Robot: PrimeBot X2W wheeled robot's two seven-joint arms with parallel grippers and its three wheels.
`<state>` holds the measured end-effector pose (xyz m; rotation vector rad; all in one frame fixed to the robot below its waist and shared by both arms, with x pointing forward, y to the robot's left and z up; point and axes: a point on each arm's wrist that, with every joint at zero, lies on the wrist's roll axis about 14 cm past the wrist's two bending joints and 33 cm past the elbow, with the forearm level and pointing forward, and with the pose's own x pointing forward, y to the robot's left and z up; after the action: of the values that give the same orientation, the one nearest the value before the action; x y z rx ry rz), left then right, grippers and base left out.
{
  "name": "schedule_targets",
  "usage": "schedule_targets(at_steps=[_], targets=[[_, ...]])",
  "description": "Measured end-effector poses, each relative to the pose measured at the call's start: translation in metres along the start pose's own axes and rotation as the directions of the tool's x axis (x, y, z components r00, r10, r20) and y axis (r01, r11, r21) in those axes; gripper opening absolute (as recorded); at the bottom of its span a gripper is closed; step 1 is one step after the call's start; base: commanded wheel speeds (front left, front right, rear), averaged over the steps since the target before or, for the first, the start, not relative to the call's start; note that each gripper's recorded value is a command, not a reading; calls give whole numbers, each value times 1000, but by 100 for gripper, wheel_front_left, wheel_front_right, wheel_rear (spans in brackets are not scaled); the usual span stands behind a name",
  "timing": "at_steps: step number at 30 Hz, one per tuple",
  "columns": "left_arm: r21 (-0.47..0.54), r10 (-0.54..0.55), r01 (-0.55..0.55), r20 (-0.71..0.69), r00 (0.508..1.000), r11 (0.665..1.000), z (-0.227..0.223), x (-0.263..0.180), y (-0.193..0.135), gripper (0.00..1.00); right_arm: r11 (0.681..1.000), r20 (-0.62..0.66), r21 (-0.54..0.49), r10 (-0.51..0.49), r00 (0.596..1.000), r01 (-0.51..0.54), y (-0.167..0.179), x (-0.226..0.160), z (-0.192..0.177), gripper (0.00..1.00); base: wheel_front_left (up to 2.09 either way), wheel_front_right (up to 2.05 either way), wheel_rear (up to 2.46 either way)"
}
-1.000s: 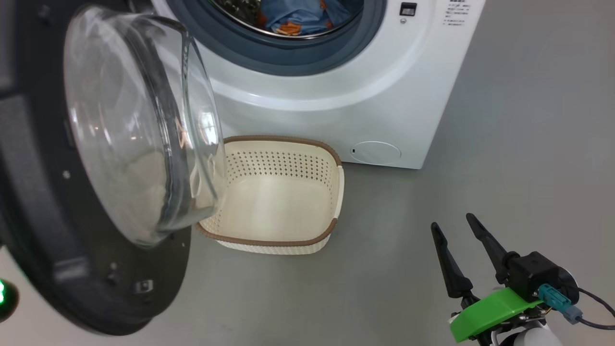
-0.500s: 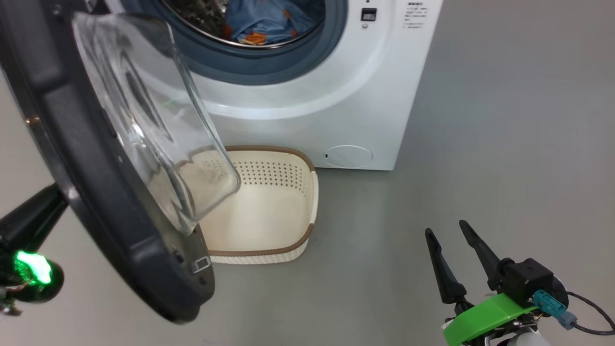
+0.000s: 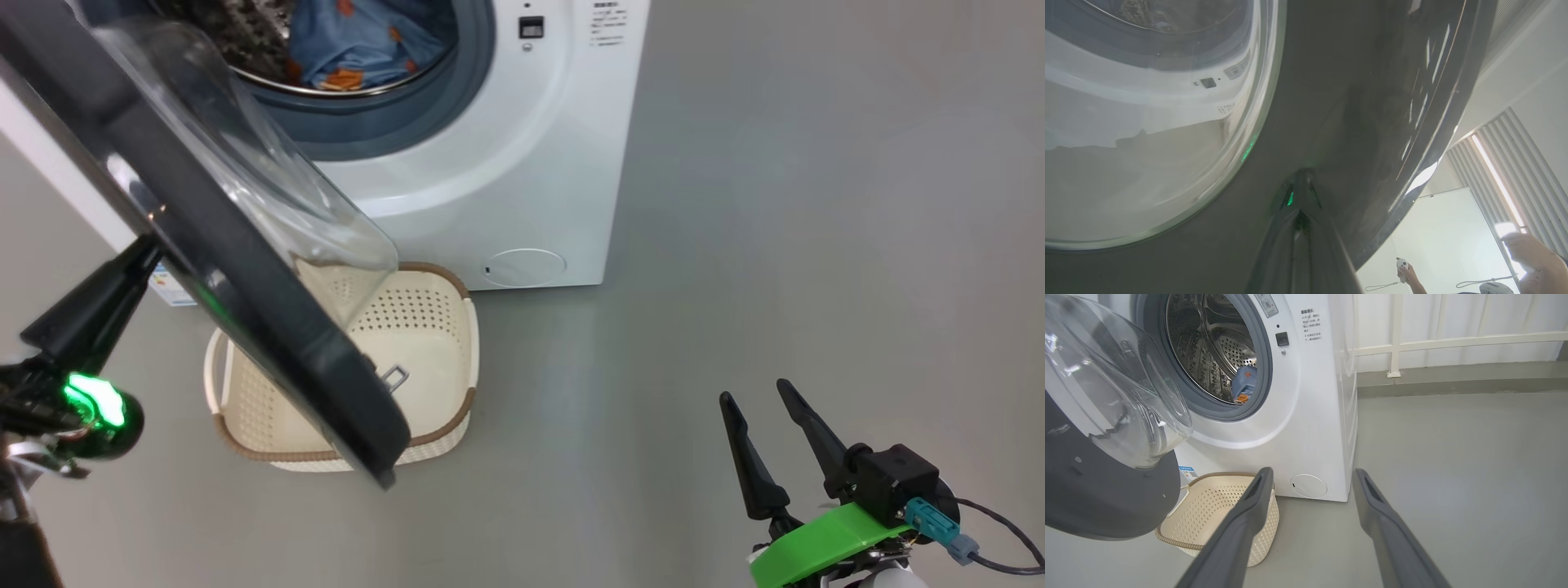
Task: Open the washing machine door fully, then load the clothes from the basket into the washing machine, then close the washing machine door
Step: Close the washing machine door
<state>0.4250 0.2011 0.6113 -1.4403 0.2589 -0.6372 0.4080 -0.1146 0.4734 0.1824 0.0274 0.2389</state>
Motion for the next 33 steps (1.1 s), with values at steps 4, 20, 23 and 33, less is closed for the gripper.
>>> schedule_targets(at_steps=[4, 20, 23, 33], targets=[[-11, -22, 22, -9, 1000, 1000, -6, 18, 3, 0, 1000, 5, -2, -27, 1000, 27, -9, -5, 1, 100, 0, 0, 0], [-47, -19, 23, 89, 996, 999, -6, 78, 30, 0, 996, 4, -8, -92, 996, 92, -30, -12, 1, 100, 0, 0, 0], [-51, -18, 24, 112, 994, 998, -4, 88, 33, 0, 995, -2, -9, -104, 995, 104, -34, -14, 0, 100, 0, 0, 0], [-59, -19, 27, 132, 991, 998, -6, 109, 39, 0, 990, -8, -10, -141, 990, 141, -46, -19, -2, 100, 0, 0, 0]])
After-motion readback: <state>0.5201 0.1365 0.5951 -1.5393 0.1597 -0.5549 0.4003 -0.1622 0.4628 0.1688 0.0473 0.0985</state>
